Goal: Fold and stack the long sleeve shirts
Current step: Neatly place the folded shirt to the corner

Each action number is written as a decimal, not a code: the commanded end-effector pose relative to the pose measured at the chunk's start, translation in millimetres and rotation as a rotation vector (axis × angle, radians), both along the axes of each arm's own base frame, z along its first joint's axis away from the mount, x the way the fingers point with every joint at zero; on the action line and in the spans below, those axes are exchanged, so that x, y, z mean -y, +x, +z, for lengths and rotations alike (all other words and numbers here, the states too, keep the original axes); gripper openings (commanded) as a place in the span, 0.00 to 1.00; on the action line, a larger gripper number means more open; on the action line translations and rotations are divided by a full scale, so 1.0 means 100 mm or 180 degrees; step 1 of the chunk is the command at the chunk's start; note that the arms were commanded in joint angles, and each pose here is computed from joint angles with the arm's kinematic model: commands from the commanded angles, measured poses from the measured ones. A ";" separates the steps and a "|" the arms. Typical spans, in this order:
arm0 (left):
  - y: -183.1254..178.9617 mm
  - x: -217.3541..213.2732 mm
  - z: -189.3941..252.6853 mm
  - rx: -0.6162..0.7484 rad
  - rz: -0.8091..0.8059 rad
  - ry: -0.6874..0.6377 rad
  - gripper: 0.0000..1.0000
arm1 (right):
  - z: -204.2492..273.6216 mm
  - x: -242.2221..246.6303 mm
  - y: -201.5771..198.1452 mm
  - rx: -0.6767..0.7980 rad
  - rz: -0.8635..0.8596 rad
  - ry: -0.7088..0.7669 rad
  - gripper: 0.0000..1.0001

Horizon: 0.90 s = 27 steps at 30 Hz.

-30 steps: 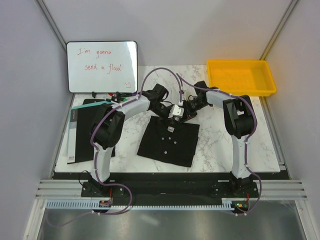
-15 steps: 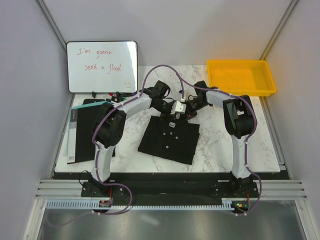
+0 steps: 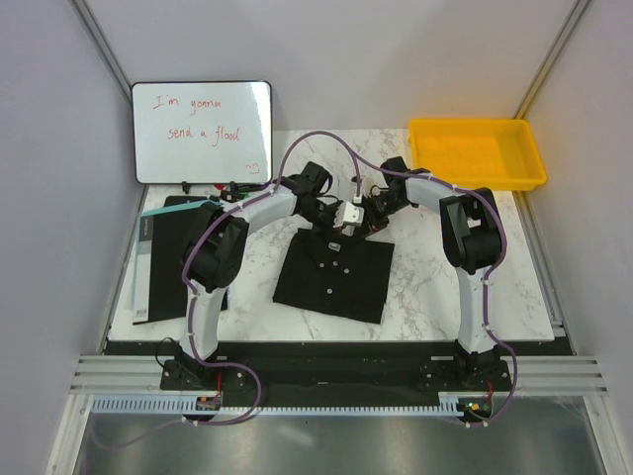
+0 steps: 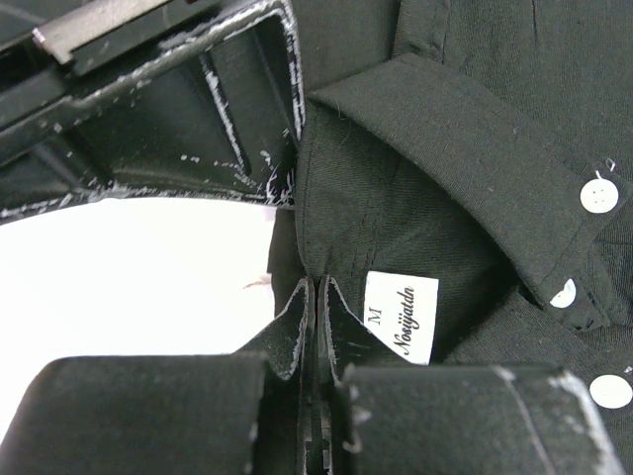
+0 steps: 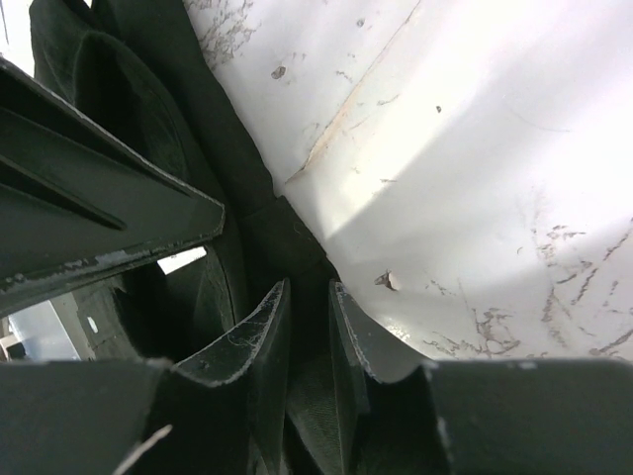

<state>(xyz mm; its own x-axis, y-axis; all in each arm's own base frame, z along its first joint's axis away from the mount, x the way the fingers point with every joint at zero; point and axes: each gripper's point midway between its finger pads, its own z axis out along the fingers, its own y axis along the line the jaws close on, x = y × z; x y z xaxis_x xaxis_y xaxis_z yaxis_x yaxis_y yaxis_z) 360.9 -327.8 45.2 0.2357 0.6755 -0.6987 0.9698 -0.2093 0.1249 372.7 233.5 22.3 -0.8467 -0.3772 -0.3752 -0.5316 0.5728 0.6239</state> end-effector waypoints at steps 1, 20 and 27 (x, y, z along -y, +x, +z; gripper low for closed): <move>0.12 -0.08 0.12 0.0103 0.0155 -0.0008 0.02 | -0.07 0.05 0.10 0.0124 0.0025 -0.0139 0.30; -0.35 -0.91 0.83 -0.1087 0.1561 -0.0608 0.61 | 1.27 -0.05 -0.79 0.0220 0.0116 0.0534 0.53; -0.56 -0.92 0.24 -0.2086 0.2122 -0.0264 0.55 | 0.44 -0.08 -1.33 -0.0348 0.0312 0.0144 0.49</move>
<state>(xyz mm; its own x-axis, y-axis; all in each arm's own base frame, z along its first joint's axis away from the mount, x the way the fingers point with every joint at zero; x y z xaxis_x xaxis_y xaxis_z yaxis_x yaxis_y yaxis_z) 316.8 -237.0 99.6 -0.4080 0.5230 -0.7483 0.9110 0.2879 -0.2954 246.5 251.4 110.8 -0.7947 -0.4358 -0.4225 -0.5966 0.4325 0.6761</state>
